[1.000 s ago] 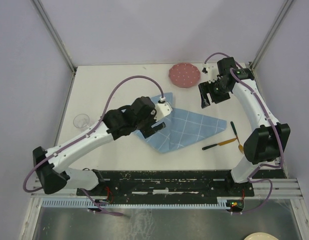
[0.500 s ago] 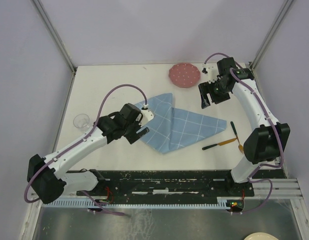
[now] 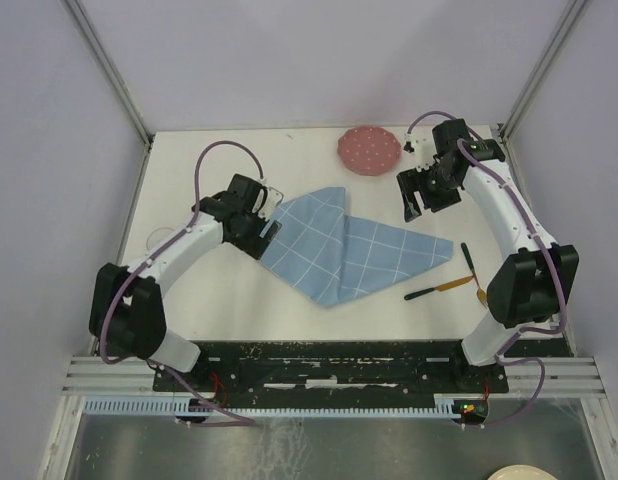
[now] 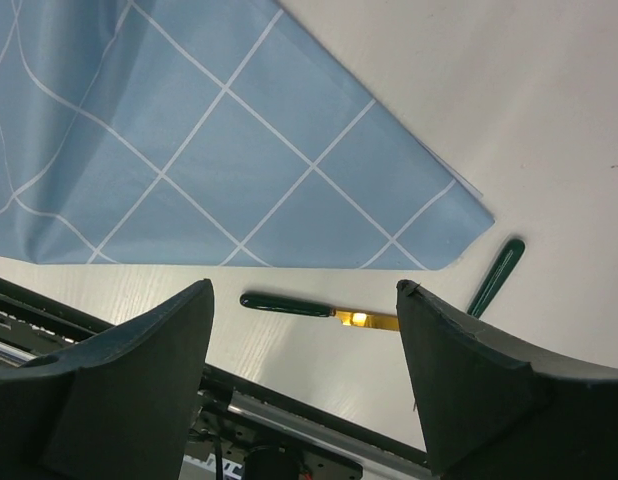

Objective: Set the dinner table for one person
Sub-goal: Fold the napkin at the center of the board.

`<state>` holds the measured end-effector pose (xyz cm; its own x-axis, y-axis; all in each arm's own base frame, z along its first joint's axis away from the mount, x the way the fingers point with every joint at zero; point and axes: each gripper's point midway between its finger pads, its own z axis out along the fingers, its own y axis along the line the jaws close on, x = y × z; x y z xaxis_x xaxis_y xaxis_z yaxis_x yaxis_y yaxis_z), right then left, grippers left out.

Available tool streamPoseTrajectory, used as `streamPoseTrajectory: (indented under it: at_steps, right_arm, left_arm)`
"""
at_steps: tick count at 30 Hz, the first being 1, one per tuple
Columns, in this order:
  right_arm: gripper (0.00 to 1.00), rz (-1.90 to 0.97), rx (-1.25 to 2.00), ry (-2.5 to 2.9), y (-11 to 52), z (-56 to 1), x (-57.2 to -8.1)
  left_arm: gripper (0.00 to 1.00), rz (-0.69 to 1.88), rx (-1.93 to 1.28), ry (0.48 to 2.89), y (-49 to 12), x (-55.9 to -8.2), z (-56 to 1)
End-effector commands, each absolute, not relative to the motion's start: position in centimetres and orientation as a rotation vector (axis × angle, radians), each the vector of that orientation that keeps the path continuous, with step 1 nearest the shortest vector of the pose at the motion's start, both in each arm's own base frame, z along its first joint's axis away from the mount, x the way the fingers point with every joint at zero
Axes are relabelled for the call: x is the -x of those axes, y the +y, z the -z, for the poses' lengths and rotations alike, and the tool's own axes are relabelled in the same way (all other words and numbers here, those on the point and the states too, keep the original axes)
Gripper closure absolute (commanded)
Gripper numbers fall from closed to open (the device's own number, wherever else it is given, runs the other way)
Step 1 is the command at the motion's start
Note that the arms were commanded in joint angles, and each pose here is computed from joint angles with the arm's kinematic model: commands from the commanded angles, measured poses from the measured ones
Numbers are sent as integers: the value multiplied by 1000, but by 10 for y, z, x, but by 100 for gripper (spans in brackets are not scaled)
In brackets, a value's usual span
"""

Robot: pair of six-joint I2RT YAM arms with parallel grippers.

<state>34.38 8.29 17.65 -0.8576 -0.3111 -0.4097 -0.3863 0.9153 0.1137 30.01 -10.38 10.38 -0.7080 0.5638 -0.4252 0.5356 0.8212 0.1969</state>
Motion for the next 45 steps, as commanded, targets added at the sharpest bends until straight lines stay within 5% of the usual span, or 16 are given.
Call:
streamPoseTrajectory:
  at_steps: [1,17,45]
  right_arm:
    - [18,-230,524,2606,80,-198,-346]
    - [18,-173,537,2608,72,-198,-347]
    - [18,-116,540,2623,65,-196,-349]
  left_arm:
    - [14,68,-656,2546,-121,-330,-105]
    - [23,25,-444,2647,-72,-379,-85]
    - [32,56,-250,2794,-58,-356,-33]
